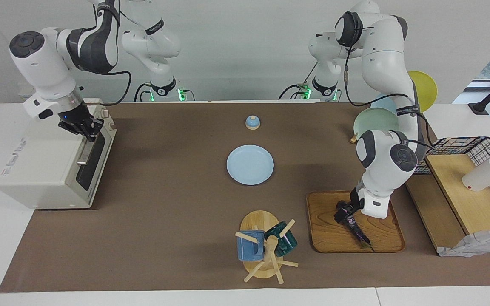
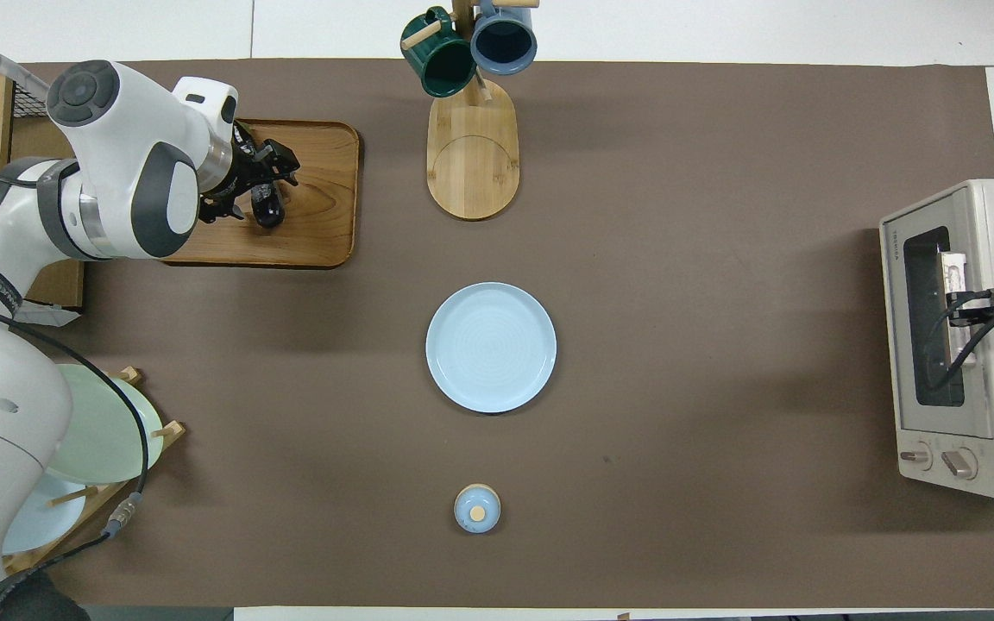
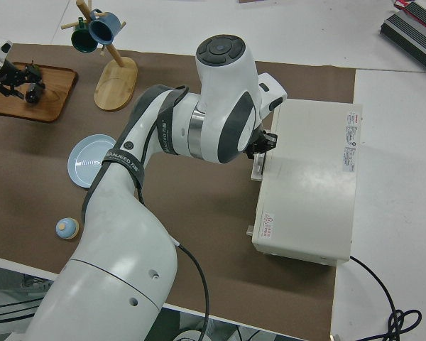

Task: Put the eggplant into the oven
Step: 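Close the left gripper around the eggplant's stem end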

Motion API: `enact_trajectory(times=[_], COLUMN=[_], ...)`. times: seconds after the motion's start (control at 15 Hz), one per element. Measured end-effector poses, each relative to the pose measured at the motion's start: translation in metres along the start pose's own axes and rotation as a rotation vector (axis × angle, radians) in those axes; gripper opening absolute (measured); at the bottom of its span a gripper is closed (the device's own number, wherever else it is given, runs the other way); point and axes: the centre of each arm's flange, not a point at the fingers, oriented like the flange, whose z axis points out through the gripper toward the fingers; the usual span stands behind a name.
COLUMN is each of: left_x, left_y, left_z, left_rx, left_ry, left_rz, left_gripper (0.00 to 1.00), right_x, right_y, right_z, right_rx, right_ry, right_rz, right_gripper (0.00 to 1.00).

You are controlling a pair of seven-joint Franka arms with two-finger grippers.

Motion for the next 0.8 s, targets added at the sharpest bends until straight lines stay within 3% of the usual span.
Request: enact_trajectory(times=[0.6,0.67,0.8], left_x=[-0.004,-0.004,-0.004], left_y=[-0.002,-0.002,-0.002], left_z=[0.001,0.002,0.0], left_rx=[0.018,0.019,0.018], left_ry=[0.004,0.004,0.006], left_rz=[0.011,0.011,0.012], left_gripper=[0.99,0.91,0.63], right_x=[-0.003,-0.003,-0.002], right_y=[0.004,0.004,0.005], right_z=[0.011,0.012,0.015], right_rx=[0.001,0.001,0.002], right_ry=[-0.022,-0.024,-0.029], right_rz=[0.007,0.007,0.008], right_gripper=[0.01,0.01,0.01])
